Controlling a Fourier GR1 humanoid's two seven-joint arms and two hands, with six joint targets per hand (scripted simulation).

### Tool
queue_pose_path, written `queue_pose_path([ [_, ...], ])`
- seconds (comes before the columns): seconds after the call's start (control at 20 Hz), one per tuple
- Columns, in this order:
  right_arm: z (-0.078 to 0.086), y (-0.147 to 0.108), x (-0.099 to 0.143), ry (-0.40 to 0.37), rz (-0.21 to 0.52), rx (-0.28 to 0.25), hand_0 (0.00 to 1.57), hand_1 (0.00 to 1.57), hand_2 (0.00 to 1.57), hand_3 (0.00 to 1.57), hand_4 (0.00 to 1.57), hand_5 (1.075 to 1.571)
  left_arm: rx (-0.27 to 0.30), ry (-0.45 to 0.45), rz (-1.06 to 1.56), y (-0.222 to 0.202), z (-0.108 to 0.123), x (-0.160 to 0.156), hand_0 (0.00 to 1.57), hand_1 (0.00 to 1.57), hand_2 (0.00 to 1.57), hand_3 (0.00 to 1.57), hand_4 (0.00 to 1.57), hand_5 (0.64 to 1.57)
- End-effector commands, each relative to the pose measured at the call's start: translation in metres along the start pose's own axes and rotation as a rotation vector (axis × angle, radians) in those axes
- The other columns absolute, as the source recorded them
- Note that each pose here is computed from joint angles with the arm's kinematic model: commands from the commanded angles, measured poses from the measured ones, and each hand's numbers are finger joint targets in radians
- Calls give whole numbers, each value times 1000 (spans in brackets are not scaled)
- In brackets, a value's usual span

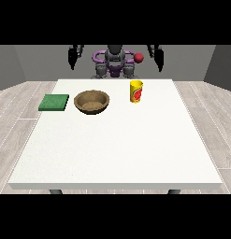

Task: Pick the cup and pour the ball into the bowl, then pick the bowl and place it on the pad

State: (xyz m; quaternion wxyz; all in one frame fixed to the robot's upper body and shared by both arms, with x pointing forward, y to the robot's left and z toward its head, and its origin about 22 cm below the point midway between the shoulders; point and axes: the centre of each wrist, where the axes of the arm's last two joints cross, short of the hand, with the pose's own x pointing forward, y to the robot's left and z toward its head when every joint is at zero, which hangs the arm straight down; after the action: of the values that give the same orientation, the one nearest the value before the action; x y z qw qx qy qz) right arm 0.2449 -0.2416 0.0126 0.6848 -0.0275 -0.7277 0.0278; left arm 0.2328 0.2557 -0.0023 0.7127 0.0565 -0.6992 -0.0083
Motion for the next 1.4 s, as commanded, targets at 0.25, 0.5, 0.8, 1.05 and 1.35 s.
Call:
queue_pose_path([
  [0.25, -3, -13, 29, 11, 41, 0, 0, 0, 0, 0, 0, 1569, -25, -32, -32, 9, -5, 35, 0, 0, 0, 0, 0, 1557],
  [0.5, 14, -89, 37, 39, -43, 44, 0, 0, 0, 0, 0, 1570, -37, -96, 131, 35, -15, 71, 0, 0, 0, 0, 0, 1554],
  [0.8, -1, -85, 34, -95, -66, 6, 0, 0, 0, 0, 0, 1570, -13, -240, 143, 35, -30, 70, 0, 0, 0, 0, 0, 1544],
  [1.05, -2, -88, 26, -132, -76, 45, 0, 0, 0, 0, 0, 1570, -2, -289, 133, 30, -40, 51, 0, 0, 0, 0, 0, 1528],
  [1.35, -17, -78, 20, -179, -64, 26, 0, 0, 0, 0, 0, 1571, -14, -341, 124, 5, -44, 7, 0, 0, 0, 0, 0, 1526],
])
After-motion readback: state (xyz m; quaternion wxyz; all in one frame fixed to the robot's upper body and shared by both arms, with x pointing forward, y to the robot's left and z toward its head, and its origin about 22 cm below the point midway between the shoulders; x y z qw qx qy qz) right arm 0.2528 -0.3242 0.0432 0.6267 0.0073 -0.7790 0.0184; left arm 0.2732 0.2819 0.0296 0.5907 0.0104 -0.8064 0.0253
